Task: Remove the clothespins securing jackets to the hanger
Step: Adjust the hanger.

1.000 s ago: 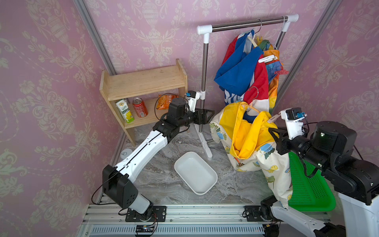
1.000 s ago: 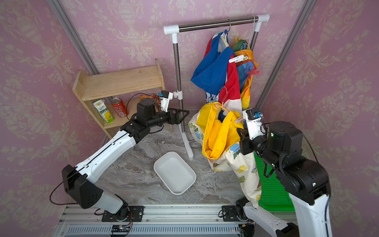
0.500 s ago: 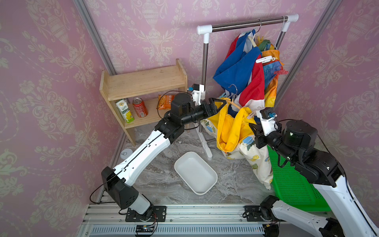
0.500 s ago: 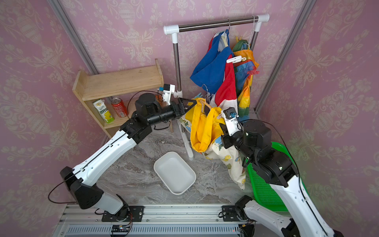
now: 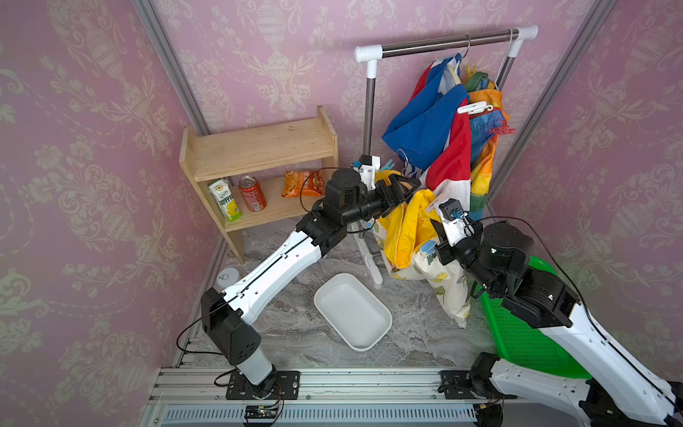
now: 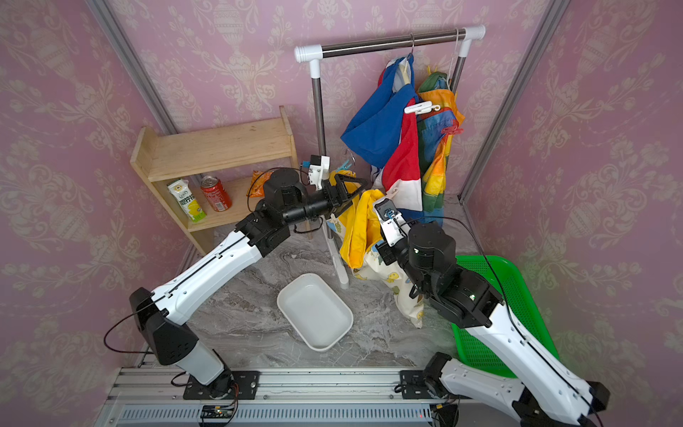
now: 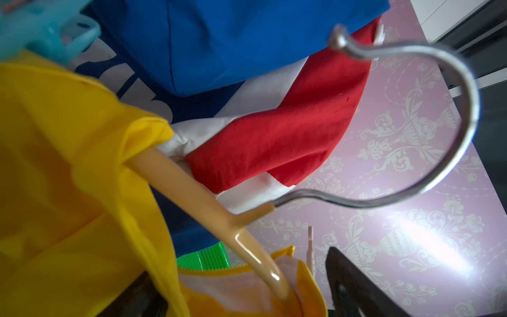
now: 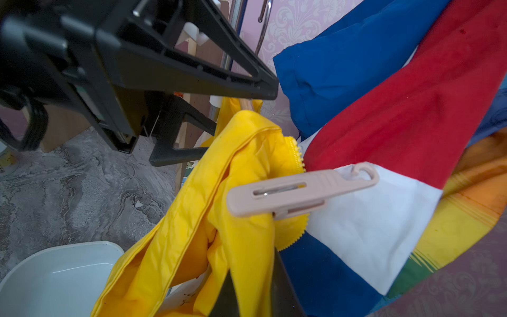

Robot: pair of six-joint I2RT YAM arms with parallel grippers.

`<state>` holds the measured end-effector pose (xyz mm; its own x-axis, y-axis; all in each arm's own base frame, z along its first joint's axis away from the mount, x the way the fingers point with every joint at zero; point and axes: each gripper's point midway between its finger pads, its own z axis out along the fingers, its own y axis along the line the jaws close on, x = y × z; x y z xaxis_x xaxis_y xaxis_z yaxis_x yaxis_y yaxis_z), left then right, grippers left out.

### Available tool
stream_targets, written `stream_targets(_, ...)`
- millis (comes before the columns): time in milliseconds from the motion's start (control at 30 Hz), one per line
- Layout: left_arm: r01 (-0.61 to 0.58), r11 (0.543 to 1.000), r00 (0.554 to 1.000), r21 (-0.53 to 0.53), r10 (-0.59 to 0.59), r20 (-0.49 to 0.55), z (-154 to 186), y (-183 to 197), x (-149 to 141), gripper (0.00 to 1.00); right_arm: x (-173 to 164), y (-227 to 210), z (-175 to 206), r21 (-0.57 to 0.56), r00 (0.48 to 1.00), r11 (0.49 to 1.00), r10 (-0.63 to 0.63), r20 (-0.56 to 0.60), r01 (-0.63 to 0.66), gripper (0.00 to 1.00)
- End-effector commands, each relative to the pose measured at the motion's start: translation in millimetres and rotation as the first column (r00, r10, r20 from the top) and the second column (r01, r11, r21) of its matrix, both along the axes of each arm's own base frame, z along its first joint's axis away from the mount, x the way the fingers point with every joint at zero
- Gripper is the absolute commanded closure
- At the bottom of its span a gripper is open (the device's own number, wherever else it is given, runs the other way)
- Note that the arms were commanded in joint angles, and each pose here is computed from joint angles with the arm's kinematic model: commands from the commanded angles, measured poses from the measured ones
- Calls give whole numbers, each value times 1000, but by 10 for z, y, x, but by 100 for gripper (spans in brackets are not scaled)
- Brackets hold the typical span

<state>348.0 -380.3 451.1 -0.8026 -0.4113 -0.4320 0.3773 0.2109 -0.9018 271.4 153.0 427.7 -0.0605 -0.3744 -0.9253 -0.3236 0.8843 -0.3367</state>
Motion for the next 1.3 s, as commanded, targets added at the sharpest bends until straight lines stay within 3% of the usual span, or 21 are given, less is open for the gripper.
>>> stream_targets(0,-29,999,999,-39,30,30,154,27,50,16,-22,-42,528,161,988,987,-33,151,8,100)
stream_targets(267,-9,998,999,-67,11,30,142,-93,166,45,-58,294,362,119,993,990,57,107,-70,100)
stream_targets(467,-16,999,998,-50,19,65,168,-45,142,66,-66,322,264,109,995,993,44,86,-53,100)
stream_targets(633,-7,1000,995,7,6,99,158,17,70,100,-54,274,210,100,997,995,16,72,-23,100)
stream_targets(667,-5,1000,994,24,2,107,144,37,60,100,-51,268,201,96,998,995,13,65,-19,97)
stream_targets(800,10,994,992,110,-24,126,43,132,31,100,-91,228,291,115,998,993,15,57,-22,59)
stream_targets(967,60,986,990,158,-80,119,-117,229,-9,100,-435,25,812,241,989,963,100,111,-125,37)
stream_targets(1133,169,977,978,130,-183,102,-141,228,-128,100,-680,-163,1018,284,981,941,160,110,-185,28)
stream_targets(1267,255,962,960,102,-264,97,-85,259,-260,100,-658,63,723,306,959,918,279,-46,-253,30)
